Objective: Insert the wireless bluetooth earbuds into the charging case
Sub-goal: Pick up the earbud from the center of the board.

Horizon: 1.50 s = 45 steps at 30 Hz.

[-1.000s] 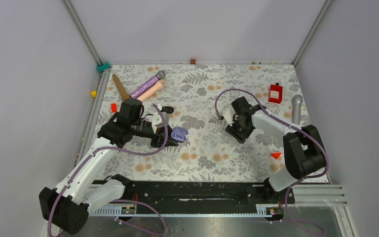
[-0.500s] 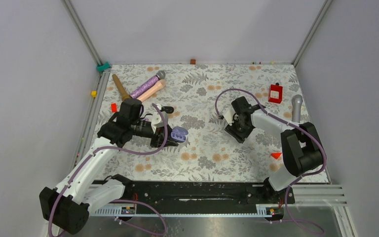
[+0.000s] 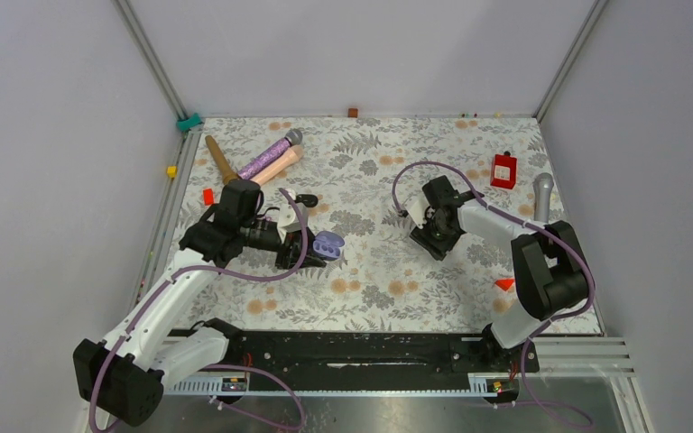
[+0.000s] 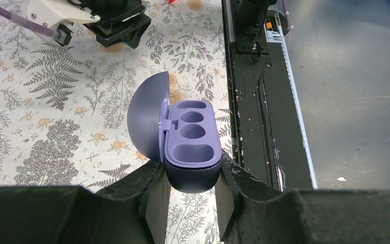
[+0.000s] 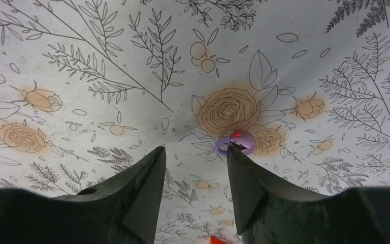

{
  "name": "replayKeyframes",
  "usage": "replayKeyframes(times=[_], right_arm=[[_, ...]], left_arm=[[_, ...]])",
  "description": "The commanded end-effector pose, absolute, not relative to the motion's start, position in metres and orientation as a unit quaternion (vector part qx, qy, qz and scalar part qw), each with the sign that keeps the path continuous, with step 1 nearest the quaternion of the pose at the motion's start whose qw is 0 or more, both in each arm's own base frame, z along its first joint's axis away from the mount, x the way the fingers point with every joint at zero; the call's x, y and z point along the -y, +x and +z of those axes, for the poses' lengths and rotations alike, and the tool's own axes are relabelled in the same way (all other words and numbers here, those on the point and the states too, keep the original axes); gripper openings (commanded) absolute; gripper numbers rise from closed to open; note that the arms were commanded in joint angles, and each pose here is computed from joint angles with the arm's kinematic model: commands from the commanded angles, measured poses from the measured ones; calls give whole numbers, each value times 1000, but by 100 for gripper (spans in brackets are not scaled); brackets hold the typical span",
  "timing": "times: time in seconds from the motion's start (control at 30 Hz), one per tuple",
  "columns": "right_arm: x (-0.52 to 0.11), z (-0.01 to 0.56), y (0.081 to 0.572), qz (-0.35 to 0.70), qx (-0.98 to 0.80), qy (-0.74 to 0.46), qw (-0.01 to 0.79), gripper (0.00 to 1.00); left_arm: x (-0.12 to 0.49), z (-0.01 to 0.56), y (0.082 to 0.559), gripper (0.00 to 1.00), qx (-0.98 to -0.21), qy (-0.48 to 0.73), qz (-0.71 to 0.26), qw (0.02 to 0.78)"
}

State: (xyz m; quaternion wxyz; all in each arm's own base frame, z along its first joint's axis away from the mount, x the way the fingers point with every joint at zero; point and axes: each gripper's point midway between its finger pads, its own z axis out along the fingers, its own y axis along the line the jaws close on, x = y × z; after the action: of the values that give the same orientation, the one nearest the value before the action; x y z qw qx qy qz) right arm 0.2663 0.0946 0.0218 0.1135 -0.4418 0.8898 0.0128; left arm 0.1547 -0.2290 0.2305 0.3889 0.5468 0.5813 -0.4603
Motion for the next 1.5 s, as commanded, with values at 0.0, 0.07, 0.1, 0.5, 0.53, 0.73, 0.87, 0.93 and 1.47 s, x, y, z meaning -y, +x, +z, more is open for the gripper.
replayKeyframes(times=[0.0, 0.07, 0.1, 0.5, 0.53, 0.73, 0.87, 0.93, 1.47], right_arm=[[-90, 22, 278, -4, -891, -438, 124, 55], [-91, 22, 278, -3, -890, -438, 124, 55], [-90, 21, 279, -4, -891, -437, 123, 55], [-82, 26, 288, -31, -894, -425, 137, 51], [-81, 25, 287, -33, -895, -424, 134, 51], [-75, 22, 291, -51, -897, -419, 129, 47], [-72, 20, 292, -60, -898, -418, 127, 44], [-72, 20, 293, -60, -898, -417, 128, 43], [-87, 18, 273, 8, -888, -445, 112, 19]], left_arm=[[232, 237, 154, 0, -556, 556, -471, 400], [232, 237, 154, 0, -556, 556, -471, 400], [232, 237, 154, 0, -556, 556, -471, 400], [232, 235, 155, 0, -557, 555, -473, 398], [232, 235, 155, 0, -557, 555, -472, 398], [232, 235, 155, 0, -557, 555, -473, 397], [232, 236, 154, 0, -557, 555, -474, 397], [232, 236, 154, 0, -556, 555, -474, 398], [233, 235, 154, 0, -556, 554, -477, 395]])
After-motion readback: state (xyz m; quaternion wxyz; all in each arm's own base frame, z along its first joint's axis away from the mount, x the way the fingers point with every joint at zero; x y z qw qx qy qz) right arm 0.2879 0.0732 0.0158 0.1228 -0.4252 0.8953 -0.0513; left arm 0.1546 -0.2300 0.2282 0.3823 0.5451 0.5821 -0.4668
